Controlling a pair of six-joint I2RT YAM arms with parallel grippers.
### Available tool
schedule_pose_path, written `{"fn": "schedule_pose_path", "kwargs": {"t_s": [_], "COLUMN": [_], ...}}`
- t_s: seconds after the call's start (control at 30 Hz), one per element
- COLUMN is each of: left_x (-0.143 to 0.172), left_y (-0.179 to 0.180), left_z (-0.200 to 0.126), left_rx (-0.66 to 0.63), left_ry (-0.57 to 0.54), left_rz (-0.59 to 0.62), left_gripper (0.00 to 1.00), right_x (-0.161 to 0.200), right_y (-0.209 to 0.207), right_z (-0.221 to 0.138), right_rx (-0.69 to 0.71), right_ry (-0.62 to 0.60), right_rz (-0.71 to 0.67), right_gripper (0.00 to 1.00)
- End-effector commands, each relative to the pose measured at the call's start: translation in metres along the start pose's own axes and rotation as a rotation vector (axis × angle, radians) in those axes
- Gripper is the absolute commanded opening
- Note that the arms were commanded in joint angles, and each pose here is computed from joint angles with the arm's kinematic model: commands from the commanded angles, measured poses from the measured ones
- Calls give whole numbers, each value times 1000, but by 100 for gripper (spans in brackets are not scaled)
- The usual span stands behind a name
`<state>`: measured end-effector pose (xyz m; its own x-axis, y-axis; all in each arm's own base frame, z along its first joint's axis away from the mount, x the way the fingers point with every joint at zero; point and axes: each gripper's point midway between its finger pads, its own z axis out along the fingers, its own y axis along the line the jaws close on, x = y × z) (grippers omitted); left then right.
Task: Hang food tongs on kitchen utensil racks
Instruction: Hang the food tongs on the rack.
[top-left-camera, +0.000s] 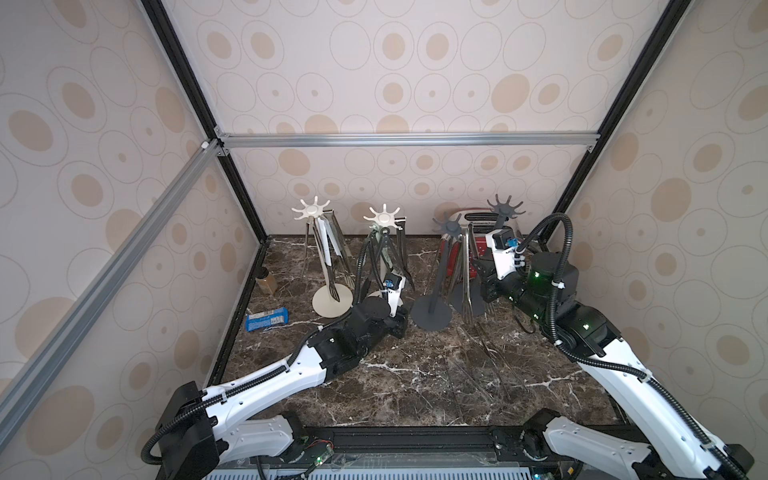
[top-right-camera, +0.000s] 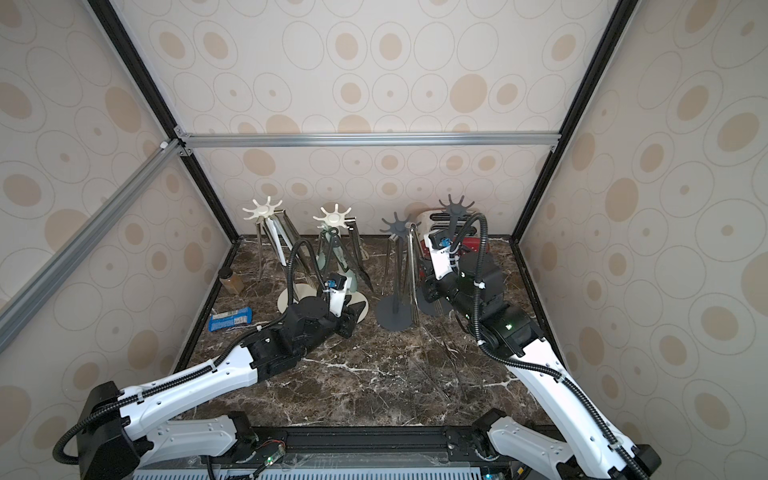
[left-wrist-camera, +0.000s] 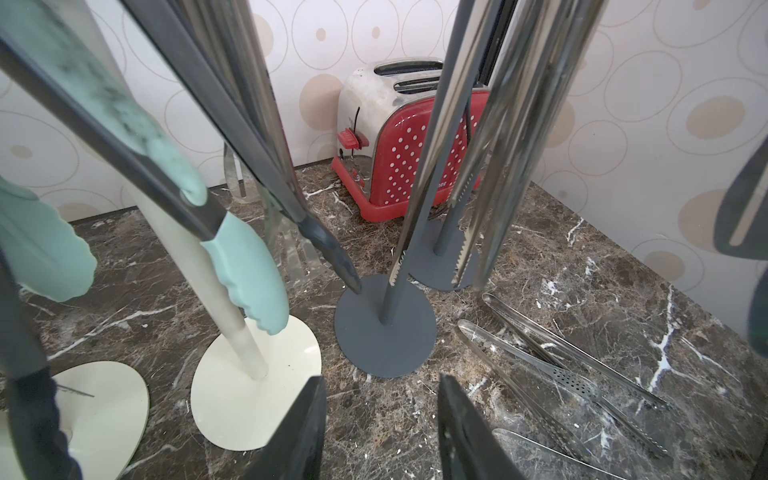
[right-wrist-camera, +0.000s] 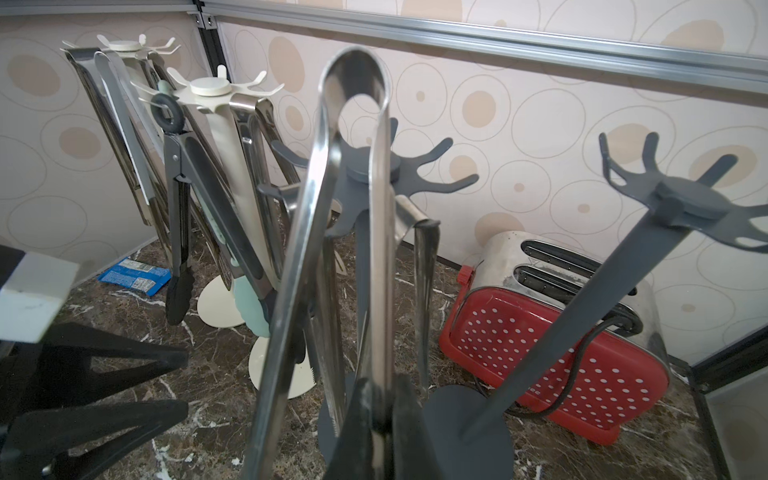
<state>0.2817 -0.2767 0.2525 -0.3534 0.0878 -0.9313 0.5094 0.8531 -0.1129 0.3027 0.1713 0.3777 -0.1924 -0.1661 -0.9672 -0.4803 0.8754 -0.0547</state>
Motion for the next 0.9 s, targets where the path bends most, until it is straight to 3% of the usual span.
{"fn": "schedule_pose_path", "kwargs": {"t_s": [0.0,0.87], "left_x": [-11,-9], "left_y": [5,6], "left_z": [-4,-4], "left_rx": [-15,-18], "left_ry": [-27,-24], "left_rz": [-20,-19], "left_gripper": [44,44], "right_x": [-9,30], "right_y": [4,8], "right_z": [2,26], "right_rx": [-7,34], "right_ry": [-39,21], "right_rz": [13,47], "right_gripper": [0,0]}}
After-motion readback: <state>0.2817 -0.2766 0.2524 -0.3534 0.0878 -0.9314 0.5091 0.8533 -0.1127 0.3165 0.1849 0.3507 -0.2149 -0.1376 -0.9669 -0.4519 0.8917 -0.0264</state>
